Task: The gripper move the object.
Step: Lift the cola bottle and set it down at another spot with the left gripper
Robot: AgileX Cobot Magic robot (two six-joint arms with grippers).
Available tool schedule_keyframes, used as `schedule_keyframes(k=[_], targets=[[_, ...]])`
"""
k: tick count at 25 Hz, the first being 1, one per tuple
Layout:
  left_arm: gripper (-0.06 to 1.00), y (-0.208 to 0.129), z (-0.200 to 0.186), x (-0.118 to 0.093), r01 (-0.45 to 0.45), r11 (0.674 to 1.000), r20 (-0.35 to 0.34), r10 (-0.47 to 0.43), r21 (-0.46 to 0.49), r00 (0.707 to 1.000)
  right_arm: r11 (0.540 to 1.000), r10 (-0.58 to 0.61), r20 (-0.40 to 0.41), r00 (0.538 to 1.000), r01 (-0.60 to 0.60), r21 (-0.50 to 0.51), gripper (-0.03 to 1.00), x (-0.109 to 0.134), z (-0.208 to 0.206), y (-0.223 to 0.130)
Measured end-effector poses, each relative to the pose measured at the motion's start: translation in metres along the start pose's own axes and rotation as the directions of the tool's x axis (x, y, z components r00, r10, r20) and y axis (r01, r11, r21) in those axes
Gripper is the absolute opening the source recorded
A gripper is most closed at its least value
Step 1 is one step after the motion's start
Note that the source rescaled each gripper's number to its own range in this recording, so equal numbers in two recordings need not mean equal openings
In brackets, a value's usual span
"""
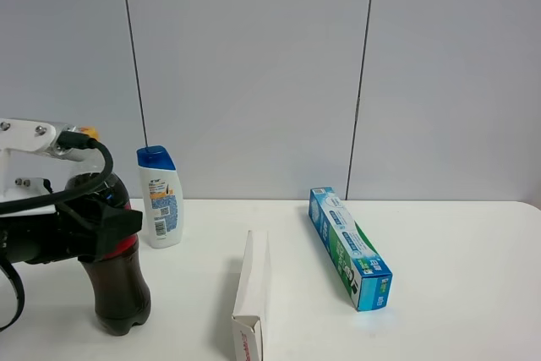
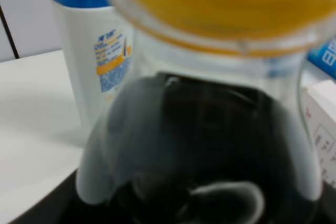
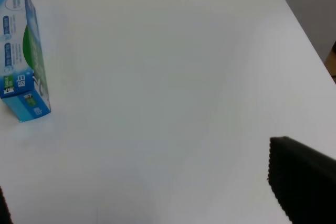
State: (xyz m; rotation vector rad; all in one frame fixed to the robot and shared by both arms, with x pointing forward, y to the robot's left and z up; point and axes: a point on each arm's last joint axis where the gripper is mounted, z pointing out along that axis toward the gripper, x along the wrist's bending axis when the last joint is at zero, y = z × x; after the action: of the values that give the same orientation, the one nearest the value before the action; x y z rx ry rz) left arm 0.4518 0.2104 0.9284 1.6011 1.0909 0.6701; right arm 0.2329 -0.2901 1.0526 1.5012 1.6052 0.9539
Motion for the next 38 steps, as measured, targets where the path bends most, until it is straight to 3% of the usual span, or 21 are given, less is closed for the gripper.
schedule_keyframes(k=[6, 11, 14, 24, 29, 32, 38], targets=[[0.0, 0.015, -0.015, -0.01, -0.035, 0.999, 0.078, 0.038, -0.038, 0.996, 1.0, 0.0, 0.0, 1.0, 0.0, 0.0, 1.0, 0.0, 0.0, 0.0], [0.0, 0.041, -0.034, -0.017, 0.061, 0.986, 0.132, -0.04, -0.154, 0.99, 1.0, 0.0, 0.0, 1.0, 0.0, 0.0, 1.0, 0.0, 0.0, 0.0], [0.0, 0.051, -0.046, -0.018, 0.098, 0.978, 0.134, -0.074, -0.183, 0.988, 1.0, 0.0, 0.0, 1.0, 0.0, 0.0, 1.0, 0.0, 0.0, 0.0], [0.0, 0.07, -0.07, -0.019, 0.061, 0.975, 0.097, -0.041, -0.215, 0.994, 1.0, 0.0, 0.0, 1.0, 0.0, 0.0, 1.0, 0.0, 0.0, 0.0], [0.0, 0.099, -0.066, -0.024, 0.026, 0.981, 0.08, -0.01, -0.194, 0.997, 1.0, 0.0, 0.0, 1.0, 0.0, 0.0, 1.0, 0.0, 0.0, 0.0], [0.0, 0.116, -0.063, -0.031, 0.003, 0.991, 0.07, 0.007, -0.136, 0.997, 1.0, 0.0, 0.0, 1.0, 0.0, 0.0, 1.0, 0.0, 0.0, 0.0], [0.0, 0.139, -0.064, -0.048, -0.028, 0.993, 0.108, 0.04, -0.114, 0.993, 1.0, 0.0, 0.0, 1.0, 0.0, 0.0, 1.0, 0.0, 0.0, 0.0]])
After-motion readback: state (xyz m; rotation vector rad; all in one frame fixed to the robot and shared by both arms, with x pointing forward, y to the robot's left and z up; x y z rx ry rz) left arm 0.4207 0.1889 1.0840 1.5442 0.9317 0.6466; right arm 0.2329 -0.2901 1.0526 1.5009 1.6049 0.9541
